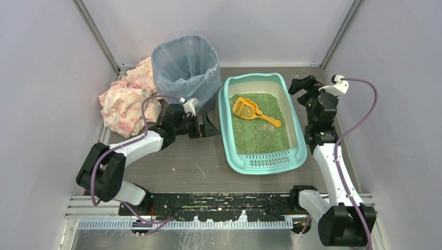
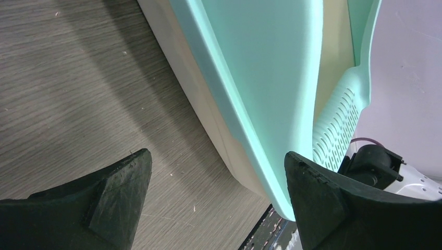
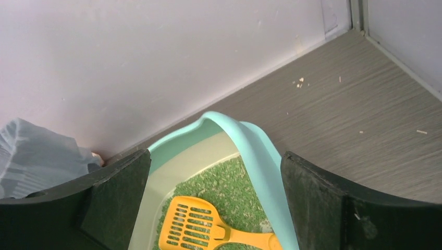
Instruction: Clean the litter box
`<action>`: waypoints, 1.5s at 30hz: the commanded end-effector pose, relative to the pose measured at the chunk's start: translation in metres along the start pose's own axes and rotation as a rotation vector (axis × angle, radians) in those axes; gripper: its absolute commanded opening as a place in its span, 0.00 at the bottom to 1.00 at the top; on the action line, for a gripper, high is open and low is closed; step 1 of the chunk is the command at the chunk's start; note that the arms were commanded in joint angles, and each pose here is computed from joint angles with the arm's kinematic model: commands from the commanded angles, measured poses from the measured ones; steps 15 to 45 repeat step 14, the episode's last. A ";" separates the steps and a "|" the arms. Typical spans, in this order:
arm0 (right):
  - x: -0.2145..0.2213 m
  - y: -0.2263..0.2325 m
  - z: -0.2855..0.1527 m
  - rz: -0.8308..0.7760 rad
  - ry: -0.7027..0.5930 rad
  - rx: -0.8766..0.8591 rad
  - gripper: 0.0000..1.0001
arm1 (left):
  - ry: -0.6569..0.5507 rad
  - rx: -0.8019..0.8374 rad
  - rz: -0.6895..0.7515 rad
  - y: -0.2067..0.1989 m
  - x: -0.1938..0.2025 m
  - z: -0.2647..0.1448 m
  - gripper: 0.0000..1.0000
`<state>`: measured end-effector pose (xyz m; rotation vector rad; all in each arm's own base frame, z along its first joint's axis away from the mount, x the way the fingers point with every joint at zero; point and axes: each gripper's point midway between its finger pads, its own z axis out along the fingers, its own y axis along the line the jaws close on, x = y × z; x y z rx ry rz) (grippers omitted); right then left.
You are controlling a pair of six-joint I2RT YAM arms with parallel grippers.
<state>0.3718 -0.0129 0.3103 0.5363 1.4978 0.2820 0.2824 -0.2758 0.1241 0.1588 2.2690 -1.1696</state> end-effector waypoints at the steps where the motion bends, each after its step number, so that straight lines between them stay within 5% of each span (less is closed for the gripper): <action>1: 0.020 -0.007 0.002 -0.013 0.057 0.011 1.00 | -0.042 0.023 0.019 -0.012 -0.017 0.003 0.97; 45: 0.031 -0.008 0.006 -0.014 0.086 0.002 1.00 | -0.046 -0.007 0.031 -0.004 -0.017 0.005 0.97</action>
